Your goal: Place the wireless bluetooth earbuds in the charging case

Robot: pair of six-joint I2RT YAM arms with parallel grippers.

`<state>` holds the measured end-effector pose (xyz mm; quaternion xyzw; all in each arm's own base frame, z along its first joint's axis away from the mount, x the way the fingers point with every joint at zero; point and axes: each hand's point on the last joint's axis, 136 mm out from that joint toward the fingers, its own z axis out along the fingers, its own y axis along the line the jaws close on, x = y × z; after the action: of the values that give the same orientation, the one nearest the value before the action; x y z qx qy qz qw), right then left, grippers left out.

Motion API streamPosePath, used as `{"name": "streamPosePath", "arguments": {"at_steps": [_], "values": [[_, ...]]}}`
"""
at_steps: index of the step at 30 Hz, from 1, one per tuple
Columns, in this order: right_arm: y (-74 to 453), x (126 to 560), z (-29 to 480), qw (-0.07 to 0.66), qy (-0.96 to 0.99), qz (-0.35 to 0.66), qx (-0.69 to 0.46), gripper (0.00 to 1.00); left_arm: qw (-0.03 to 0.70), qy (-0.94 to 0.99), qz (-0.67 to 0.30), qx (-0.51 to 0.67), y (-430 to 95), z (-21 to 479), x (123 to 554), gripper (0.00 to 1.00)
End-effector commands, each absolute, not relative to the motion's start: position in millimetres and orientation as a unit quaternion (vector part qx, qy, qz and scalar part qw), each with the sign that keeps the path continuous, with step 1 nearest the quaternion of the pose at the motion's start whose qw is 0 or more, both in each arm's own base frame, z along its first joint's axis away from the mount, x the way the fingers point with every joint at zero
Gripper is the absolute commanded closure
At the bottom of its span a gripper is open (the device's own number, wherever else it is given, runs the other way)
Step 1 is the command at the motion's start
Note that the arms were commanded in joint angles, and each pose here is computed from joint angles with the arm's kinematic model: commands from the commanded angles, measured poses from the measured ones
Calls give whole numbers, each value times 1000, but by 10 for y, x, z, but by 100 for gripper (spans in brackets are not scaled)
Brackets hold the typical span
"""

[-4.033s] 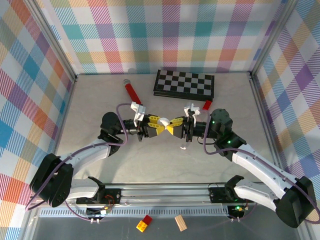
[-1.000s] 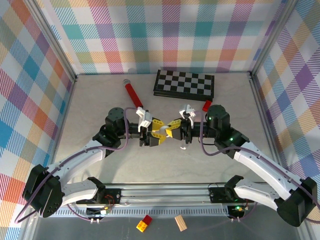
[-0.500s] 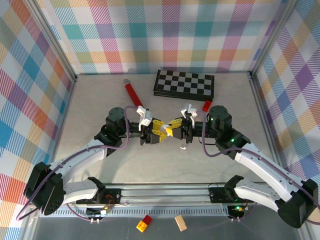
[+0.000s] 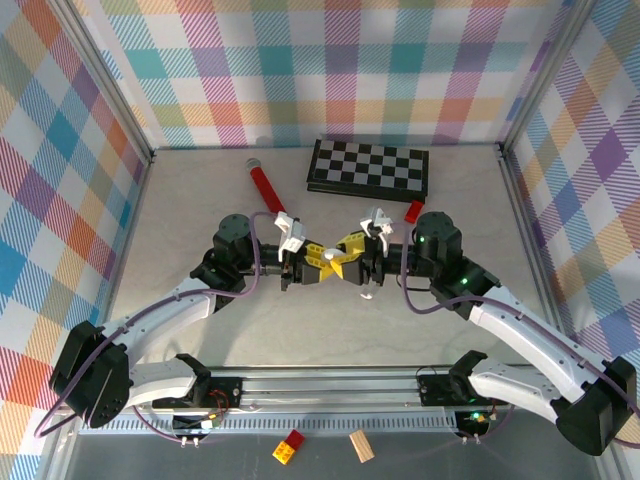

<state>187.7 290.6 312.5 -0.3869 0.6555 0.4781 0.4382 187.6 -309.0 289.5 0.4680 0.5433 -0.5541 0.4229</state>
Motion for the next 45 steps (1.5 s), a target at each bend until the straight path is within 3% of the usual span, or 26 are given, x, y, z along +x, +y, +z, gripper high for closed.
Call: {"name": "streamPosePath", "arguments": {"at_steps": [1,15,24,29,33,37,45], "values": [[2926,1908,3021,430,667,467,-390,48,440,523,-554,476,-3089,2983,1841,87],[2698,2279,3177,483,720,417,-272,36,489,494,-537,479,-3041,2916,1835,89],[2615,2212,3429,504,703,432,-255,34,532,504,-488,474,-2963,2742,1909,90],[2253,2463,3177,502,776,355,-142,33,552,508,-473,461,-2941,2657,1991,90],[1766,2606,2580,452,848,275,-9,34,579,507,-455,448,-2884,2657,2032,90],[1543,2556,2042,375,886,258,84,36,607,499,-446,429,-2818,2690,2059,90],[1907,2288,1115,210,908,332,146,39,625,488,-455,406,-2773,2766,2071,91]]}}
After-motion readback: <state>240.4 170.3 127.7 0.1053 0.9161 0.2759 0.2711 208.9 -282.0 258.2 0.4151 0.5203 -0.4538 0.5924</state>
